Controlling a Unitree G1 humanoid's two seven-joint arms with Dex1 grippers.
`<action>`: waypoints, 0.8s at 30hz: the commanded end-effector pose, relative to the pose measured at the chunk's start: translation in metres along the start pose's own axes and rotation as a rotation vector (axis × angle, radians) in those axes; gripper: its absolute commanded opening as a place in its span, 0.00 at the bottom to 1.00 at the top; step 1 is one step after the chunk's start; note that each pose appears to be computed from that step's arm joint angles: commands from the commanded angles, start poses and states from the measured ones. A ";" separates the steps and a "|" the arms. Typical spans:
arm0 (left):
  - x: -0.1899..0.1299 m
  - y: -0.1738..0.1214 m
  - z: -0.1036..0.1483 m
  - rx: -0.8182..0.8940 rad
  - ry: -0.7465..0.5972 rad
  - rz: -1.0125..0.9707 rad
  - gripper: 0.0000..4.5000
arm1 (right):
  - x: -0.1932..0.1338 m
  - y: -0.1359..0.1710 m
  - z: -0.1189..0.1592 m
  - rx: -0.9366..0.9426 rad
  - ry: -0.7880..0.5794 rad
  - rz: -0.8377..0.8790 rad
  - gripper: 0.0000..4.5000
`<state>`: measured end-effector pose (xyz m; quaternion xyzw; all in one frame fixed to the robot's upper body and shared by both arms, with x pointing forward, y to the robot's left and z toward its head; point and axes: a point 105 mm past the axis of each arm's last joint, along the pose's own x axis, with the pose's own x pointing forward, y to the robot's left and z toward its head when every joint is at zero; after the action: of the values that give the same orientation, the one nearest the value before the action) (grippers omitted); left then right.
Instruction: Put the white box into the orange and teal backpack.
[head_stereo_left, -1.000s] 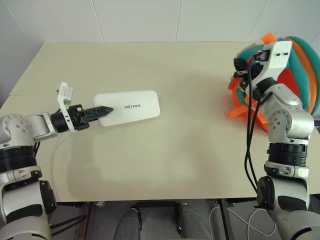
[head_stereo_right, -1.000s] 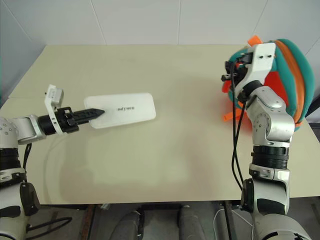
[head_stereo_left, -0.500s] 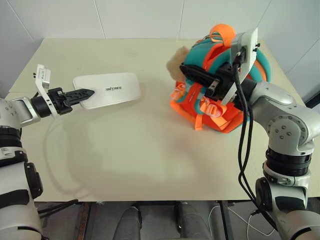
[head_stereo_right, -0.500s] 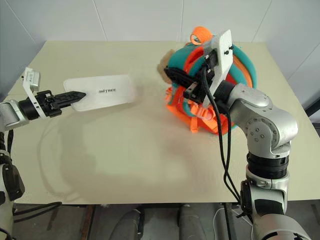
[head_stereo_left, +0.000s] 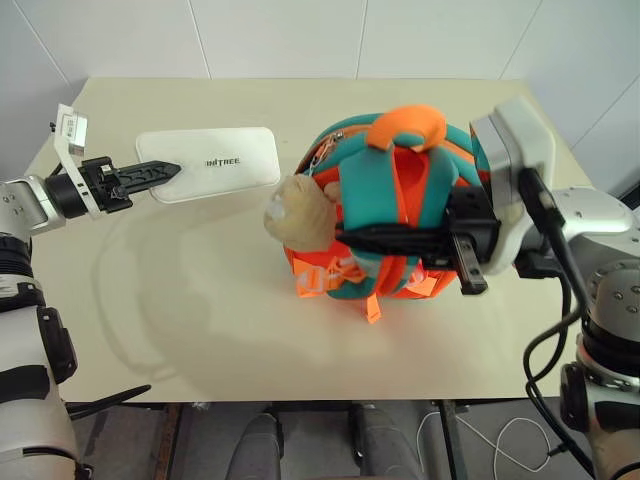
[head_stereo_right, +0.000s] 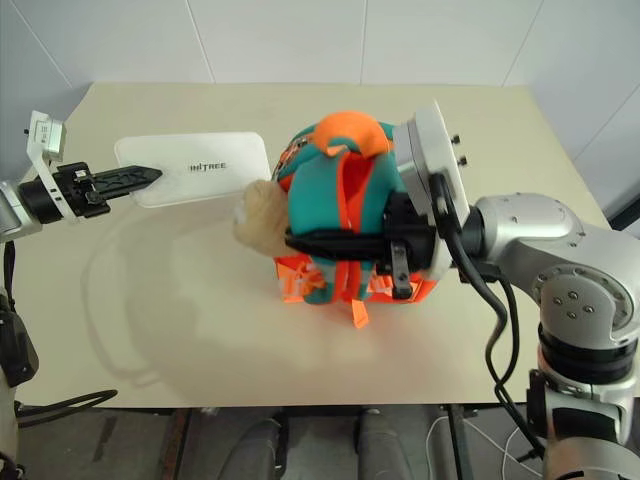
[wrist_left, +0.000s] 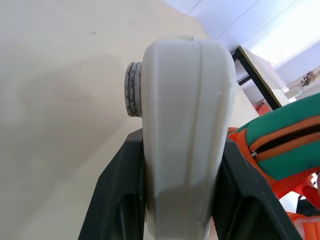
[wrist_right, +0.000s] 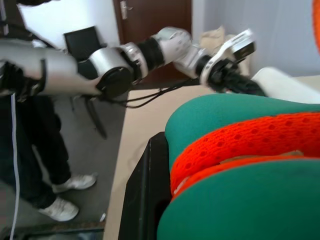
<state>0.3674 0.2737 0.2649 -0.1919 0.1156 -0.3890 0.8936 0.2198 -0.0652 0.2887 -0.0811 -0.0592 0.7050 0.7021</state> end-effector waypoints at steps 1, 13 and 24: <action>-0.014 -0.028 0.032 0.199 -0.115 -0.124 0.28 | -0.004 0.002 0.003 -0.090 -0.008 0.011 0.00; -0.040 -0.090 0.035 0.492 -0.177 -0.455 0.28 | -0.012 -0.008 -0.017 -0.067 -0.007 -0.032 0.00; -0.050 -0.105 0.026 0.574 -0.033 -0.507 0.28 | -0.019 -0.015 -0.022 -0.055 0.011 -0.058 0.00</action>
<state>0.2884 0.2552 0.3202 0.0002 -0.0426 -0.5875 0.8081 0.2420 -0.0824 0.2648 -0.0864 -0.0589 0.6832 0.7227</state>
